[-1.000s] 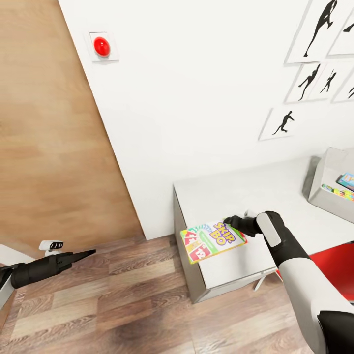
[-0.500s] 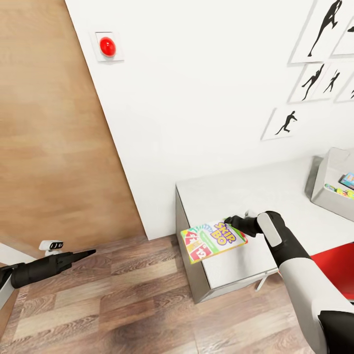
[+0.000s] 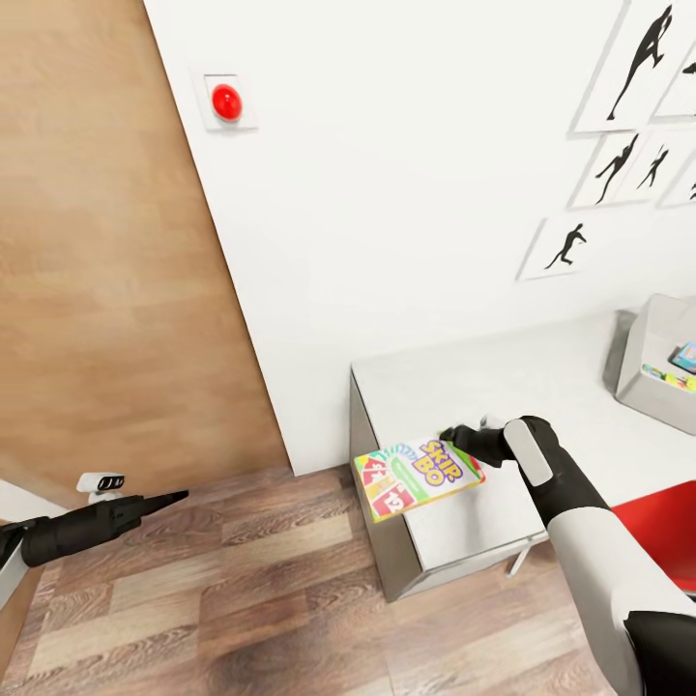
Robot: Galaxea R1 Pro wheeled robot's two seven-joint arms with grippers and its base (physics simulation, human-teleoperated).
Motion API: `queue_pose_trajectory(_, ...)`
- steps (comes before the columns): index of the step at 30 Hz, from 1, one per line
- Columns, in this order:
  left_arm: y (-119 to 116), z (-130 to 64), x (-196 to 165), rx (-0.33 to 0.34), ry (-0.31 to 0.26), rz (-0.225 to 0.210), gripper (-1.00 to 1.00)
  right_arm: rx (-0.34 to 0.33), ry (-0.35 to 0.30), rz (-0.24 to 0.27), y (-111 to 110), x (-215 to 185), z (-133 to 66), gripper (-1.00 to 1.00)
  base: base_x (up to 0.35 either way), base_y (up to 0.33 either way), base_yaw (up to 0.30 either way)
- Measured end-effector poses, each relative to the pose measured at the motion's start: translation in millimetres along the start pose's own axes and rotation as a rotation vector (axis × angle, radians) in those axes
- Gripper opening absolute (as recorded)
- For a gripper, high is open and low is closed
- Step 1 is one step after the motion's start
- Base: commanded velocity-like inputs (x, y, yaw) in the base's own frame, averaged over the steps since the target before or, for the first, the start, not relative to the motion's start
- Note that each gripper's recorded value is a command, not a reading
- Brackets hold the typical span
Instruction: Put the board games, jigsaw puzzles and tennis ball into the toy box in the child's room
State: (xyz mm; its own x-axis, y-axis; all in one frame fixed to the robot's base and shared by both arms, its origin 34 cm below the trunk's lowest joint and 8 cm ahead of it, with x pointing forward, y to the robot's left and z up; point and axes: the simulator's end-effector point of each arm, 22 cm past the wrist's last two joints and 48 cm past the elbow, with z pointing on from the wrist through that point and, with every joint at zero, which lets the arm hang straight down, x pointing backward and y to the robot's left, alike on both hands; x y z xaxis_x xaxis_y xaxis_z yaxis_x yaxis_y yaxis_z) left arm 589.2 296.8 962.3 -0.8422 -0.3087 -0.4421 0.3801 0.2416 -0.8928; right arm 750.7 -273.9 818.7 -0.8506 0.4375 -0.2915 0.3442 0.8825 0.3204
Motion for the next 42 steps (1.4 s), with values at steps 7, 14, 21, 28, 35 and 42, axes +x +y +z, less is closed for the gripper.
queue_pose_trajectory(7, -4.7, -0.3, -2.8, 0.003, -0.003, 0.011, 1.00, -0.004, -0.011, -0.002, 2.3, -4.1, -6.0, 1.00, 0.000, 0.000, 0.000)
queue_pose_trajectory(14, -9.5, -0.7, -5.5, 0.007, -0.006, 0.023, 1.00, -0.007, -0.026, -0.004, 3.5, -10.1, -13.2, 1.00, 0.000, 0.000, 0.000)
queue_pose_trajectory(21, -14.3, -0.8, -8.1, 0.011, -0.008, 0.033, 1.00, -0.013, -0.044, -0.008, 5.5, -16.1, -21.0, 1.00, 0.000, 0.000, 0.000)
queue_pose_trajectory(28, -19.2, -0.9, -10.6, 0.015, -0.011, 0.043, 1.00, -0.043, -0.108, -0.028, 21.1, -37.4, -40.8, 1.00, 0.000, 0.000, 0.000)
queue_pose_trajectory(35, -24.0, -1.2, -13.2, 0.019, -0.014, 0.054, 1.00, -0.089, -0.198, -0.063, 43.9, -66.1, -73.0, 1.00, 0.000, 0.000, 0.000)
queue_pose_trajectory(42, -28.9, -2.0, -15.8, 0.022, -0.017, 0.065, 1.00, -0.127, -0.224, -0.099, 54.3, -64.4, -98.6, 1.00, 0.000, 0.000, 0.000)
